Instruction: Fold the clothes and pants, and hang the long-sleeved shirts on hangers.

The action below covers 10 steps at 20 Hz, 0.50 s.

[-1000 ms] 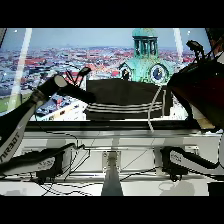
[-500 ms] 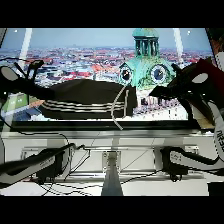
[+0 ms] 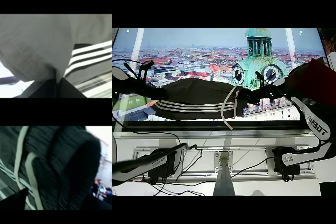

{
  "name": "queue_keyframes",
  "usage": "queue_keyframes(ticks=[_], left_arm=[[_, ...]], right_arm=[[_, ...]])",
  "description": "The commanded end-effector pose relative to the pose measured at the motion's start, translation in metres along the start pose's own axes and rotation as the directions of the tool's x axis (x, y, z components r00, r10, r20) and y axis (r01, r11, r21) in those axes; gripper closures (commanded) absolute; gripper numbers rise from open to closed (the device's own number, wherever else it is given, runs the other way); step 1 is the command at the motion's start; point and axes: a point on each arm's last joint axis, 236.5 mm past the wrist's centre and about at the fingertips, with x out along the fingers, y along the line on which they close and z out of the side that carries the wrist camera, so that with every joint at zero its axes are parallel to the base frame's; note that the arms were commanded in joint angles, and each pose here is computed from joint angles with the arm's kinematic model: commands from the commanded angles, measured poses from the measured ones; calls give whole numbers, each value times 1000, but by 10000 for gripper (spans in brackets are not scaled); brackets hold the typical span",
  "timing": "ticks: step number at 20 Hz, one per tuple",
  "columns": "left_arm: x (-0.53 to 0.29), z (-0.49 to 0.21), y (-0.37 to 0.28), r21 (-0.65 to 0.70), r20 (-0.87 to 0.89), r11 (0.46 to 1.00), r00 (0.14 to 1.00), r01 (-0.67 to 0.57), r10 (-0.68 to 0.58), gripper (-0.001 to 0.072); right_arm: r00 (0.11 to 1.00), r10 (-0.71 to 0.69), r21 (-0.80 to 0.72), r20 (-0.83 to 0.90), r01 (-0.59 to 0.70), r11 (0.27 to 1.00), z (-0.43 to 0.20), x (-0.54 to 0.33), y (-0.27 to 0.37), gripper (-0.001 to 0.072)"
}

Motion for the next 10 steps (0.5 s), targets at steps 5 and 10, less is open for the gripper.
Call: queue_keyframes(ticks=[5,10], left_arm=[[-1,12,-21,-28,51,995,995,92,-90,655],[-7,21,-22,-33,84,994,991,105,-102,-5]], right_arm=[[997,-75,-217,28,80,973,31,2,27,639],[983,-158,-388,88,180,904,61,-40,48,693]])
